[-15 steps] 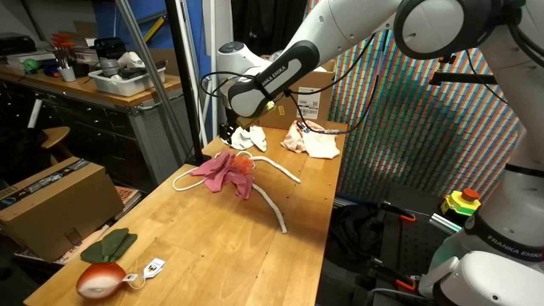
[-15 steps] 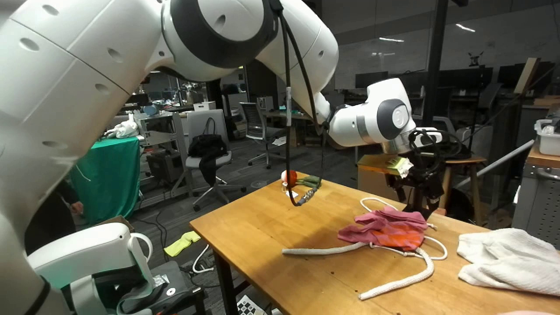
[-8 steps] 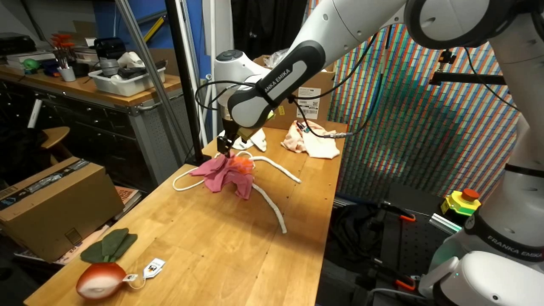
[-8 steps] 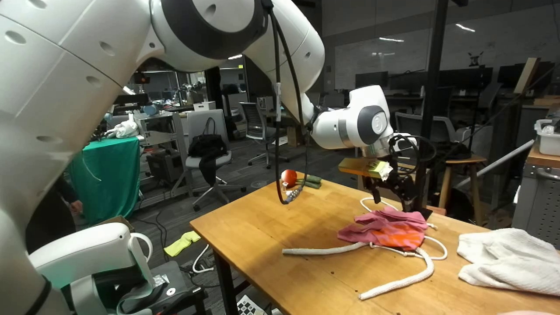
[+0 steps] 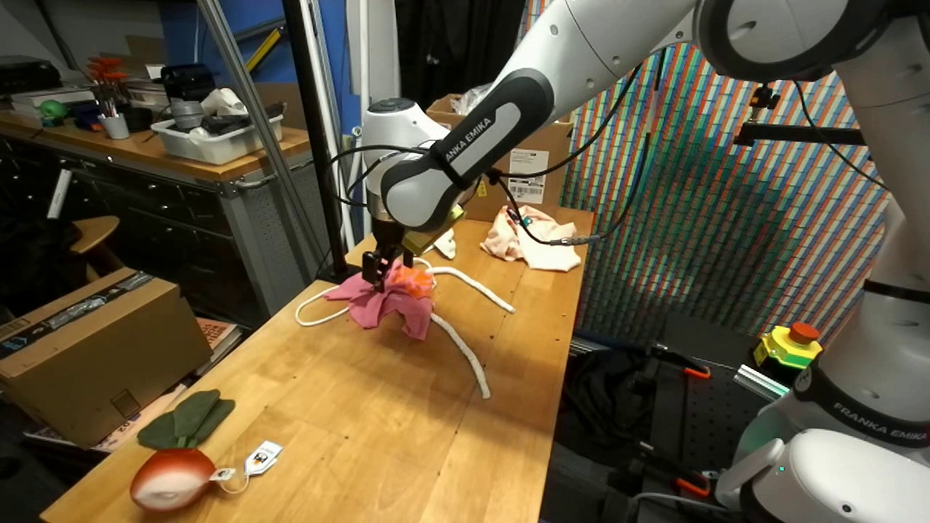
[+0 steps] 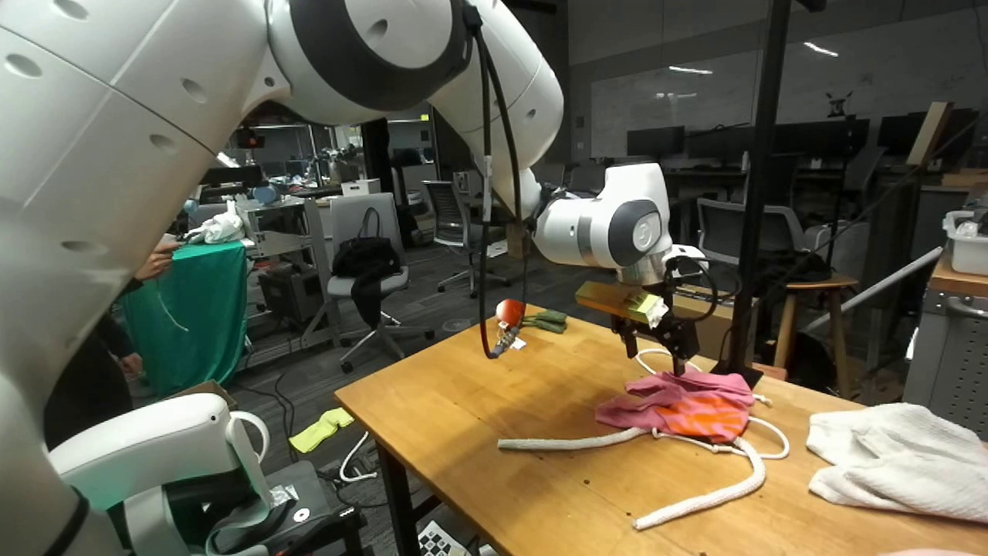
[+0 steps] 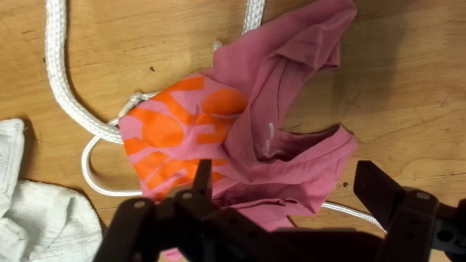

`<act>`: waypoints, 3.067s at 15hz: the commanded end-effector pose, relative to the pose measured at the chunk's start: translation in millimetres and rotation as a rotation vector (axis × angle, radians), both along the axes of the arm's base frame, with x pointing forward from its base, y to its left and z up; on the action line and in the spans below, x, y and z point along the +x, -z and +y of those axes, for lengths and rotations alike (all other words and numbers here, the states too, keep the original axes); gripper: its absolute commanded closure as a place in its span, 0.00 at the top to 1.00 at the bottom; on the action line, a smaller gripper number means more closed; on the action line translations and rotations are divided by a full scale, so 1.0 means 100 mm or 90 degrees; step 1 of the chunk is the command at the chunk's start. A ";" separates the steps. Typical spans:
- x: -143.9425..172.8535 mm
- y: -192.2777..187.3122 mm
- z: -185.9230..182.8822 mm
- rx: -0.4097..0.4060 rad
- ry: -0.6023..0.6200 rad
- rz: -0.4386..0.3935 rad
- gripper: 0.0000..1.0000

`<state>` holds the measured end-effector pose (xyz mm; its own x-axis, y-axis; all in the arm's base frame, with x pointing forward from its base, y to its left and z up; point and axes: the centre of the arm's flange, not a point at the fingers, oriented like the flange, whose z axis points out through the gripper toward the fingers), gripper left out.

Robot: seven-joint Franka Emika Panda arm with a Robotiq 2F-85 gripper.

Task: Put all the items on the table separately

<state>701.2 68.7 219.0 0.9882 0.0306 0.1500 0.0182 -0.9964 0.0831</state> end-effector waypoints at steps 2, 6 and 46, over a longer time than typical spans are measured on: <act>0.04 0.09 -0.03 0.041 -0.009 0.014 1.00; 0.03 0.29 -0.07 0.056 0.000 0.036 1.00; 0.10 0.08 -0.14 -0.015 -0.012 0.049 0.07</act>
<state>710.9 58.0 187.6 0.9976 0.0501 0.0484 0.0468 -0.9966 0.0682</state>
